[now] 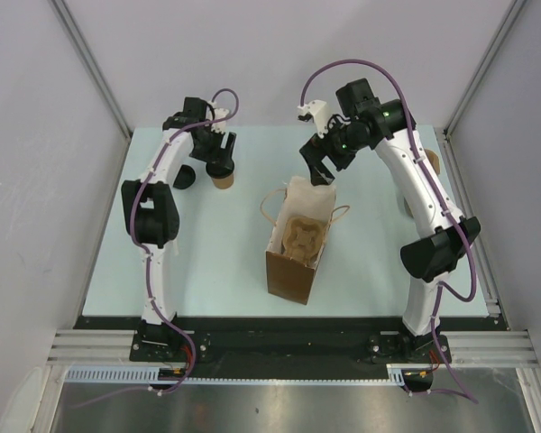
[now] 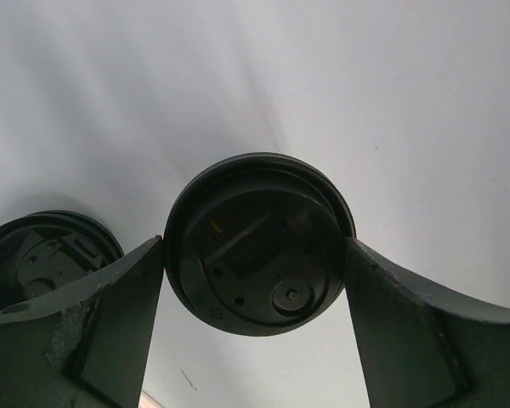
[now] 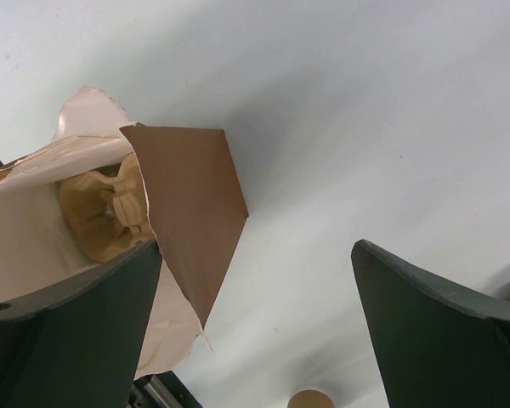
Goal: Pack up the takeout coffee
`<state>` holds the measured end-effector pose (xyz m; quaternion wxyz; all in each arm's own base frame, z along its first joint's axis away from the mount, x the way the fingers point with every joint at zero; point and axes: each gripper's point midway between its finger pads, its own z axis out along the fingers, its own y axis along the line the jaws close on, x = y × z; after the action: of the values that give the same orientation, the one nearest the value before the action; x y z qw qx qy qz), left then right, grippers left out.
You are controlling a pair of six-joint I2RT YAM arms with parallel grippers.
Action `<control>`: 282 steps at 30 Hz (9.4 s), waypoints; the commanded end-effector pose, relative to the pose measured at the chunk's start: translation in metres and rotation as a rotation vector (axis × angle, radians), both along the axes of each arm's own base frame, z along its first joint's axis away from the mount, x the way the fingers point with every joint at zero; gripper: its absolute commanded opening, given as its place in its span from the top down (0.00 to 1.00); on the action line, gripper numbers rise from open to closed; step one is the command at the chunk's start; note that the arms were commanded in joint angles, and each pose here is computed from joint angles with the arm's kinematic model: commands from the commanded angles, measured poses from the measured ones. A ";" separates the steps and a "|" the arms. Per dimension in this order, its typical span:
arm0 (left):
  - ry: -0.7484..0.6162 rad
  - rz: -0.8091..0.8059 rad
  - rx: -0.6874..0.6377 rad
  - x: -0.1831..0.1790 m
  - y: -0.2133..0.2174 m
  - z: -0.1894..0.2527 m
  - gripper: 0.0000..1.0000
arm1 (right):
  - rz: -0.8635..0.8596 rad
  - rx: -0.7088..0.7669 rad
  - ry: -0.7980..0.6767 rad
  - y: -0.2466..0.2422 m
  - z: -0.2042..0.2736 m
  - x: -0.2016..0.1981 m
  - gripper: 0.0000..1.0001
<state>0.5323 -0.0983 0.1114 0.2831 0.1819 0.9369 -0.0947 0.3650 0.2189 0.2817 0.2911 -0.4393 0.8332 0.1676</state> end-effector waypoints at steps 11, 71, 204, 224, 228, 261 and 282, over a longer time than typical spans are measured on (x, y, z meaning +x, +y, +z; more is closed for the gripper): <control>-0.090 -0.025 -0.042 -0.015 0.004 0.060 0.55 | 0.016 0.041 0.004 0.007 0.007 0.001 0.00; 0.009 -0.002 0.037 -0.113 0.022 0.022 0.01 | 0.029 0.031 0.038 0.018 0.001 -0.020 0.00; -0.328 -0.195 -0.148 -0.180 -0.023 0.206 1.00 | -0.048 0.064 0.087 0.019 0.004 -0.046 1.00; -0.120 -0.153 -0.008 -0.182 -0.001 0.004 0.87 | -0.056 0.039 0.089 0.014 -0.001 -0.045 1.00; -0.075 -0.152 -0.004 -0.191 0.001 -0.013 0.75 | -0.051 0.041 0.088 0.015 -0.001 -0.045 1.00; -0.192 -0.164 -0.098 -0.168 -0.006 0.090 0.97 | -0.061 0.046 0.078 0.012 0.004 -0.042 1.00; -0.611 -0.905 -0.491 -0.312 -0.198 0.367 1.00 | -0.138 0.080 0.105 0.007 0.001 -0.026 1.00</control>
<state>0.2418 -0.2691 0.5293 0.5844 0.4668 0.5714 -0.3378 0.3323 0.2262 0.2683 0.2529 -0.3724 0.8708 0.1976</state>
